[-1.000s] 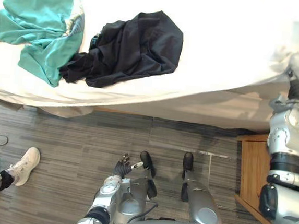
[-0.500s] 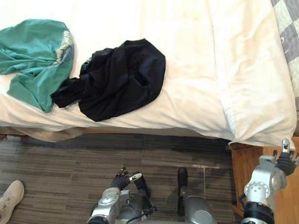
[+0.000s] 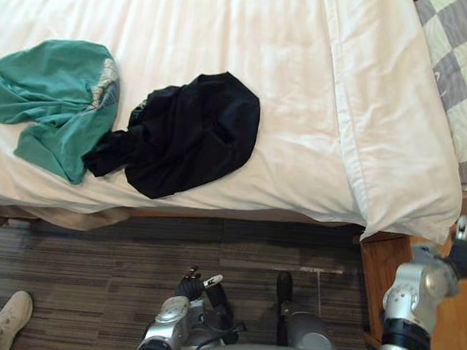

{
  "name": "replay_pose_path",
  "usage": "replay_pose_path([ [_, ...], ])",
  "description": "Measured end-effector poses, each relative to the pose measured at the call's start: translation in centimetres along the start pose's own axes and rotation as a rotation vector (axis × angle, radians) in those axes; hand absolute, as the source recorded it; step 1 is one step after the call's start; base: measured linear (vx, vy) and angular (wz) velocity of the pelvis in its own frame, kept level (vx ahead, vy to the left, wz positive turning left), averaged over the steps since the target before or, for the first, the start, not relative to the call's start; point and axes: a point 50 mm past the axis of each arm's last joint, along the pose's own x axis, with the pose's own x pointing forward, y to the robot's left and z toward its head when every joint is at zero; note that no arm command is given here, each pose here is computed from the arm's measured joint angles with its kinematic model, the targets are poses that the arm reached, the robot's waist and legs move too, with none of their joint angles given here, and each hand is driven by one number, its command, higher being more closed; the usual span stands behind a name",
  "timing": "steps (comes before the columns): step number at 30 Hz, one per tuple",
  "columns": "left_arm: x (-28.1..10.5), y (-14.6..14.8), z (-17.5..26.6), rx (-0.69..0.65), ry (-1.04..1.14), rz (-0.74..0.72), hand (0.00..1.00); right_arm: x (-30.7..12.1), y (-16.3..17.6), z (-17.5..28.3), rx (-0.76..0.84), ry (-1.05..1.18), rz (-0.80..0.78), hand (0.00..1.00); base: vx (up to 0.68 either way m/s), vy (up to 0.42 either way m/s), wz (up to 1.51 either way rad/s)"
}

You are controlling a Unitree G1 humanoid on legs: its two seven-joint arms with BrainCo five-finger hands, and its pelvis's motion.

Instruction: Tidy the bed and pick cloth on bed and put in laundry

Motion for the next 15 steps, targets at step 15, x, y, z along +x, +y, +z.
replay_pose_path([
  [15, 0.2, 1.2, 0.9, 0.093, -0.023, 0.023, 0.0, 2.5, 14.7, 10.4, 0.619, -0.055, 0.642, 1.0, 0.0, -0.004, 0.04],
])
